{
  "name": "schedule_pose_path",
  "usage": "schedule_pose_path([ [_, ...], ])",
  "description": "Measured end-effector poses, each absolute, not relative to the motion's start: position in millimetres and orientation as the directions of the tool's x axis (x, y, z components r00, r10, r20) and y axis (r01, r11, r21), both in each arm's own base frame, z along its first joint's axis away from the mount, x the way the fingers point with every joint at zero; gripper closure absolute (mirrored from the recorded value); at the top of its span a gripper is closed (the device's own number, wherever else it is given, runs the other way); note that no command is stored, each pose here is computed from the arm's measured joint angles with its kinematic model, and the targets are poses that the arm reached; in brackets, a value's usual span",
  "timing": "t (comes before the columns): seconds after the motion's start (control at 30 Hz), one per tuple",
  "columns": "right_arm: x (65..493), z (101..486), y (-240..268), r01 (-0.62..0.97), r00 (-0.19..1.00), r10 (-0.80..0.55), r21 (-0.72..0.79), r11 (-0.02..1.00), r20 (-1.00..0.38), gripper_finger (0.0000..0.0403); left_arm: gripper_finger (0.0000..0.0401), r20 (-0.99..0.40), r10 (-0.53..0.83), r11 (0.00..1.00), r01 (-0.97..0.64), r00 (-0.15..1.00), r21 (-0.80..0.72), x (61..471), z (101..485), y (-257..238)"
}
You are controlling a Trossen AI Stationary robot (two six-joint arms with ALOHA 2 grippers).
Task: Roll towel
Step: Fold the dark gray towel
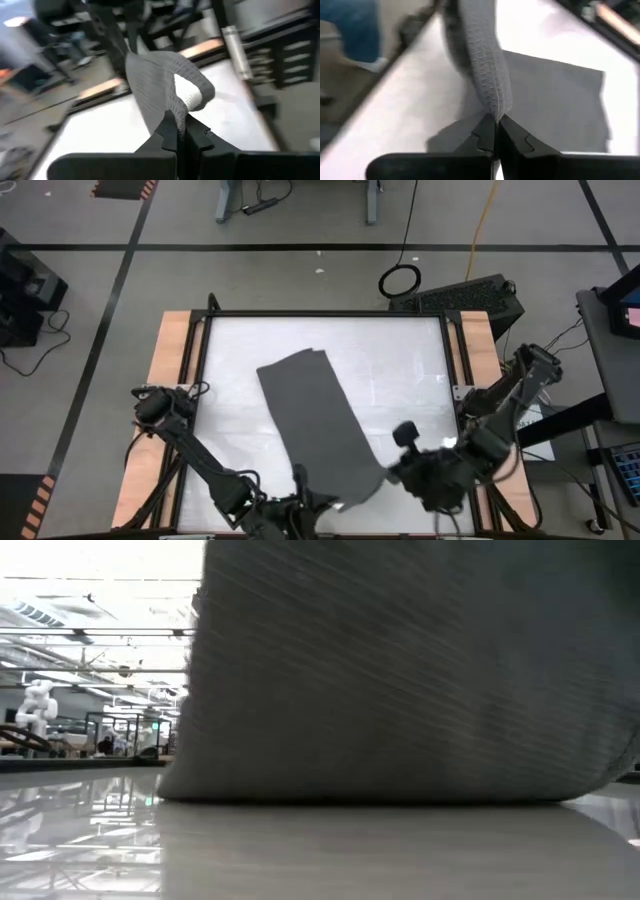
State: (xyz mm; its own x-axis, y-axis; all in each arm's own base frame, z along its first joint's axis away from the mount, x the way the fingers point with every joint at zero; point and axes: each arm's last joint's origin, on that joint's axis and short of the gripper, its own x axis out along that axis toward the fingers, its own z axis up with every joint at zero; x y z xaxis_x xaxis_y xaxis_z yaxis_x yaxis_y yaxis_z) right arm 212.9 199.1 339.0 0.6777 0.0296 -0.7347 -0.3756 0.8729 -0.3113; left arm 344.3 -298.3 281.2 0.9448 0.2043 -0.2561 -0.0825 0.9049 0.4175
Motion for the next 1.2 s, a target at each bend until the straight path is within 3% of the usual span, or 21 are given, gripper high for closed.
schedule_pose_path([
  [0.27,254,341,146,-0.319,0.687,-0.137,-0.465,0.825,-0.714,0.0403,0.0399,-0.194,0.478,0.761,-0.294,0.857,0.579,334,282,-284],
  [0.53,282,343,91,-0.283,0.670,-0.252,-0.555,0.782,-0.698,0.0402,0.0399,-0.272,0.662,0.662,-0.374,0.699,0.650,318,265,-233],
  [0.83,308,351,27,-0.301,0.730,-0.147,-0.508,0.807,-0.667,0.0402,0.0399,-0.316,0.821,0.550,-0.511,0.475,0.661,295,264,-177],
  [1.2,325,346,-49,-0.305,0.782,-0.043,-0.442,0.843,-0.621,0.0402,0.0399,-0.378,0.879,0.475,-0.474,0.289,0.741,286,251,-118],
])
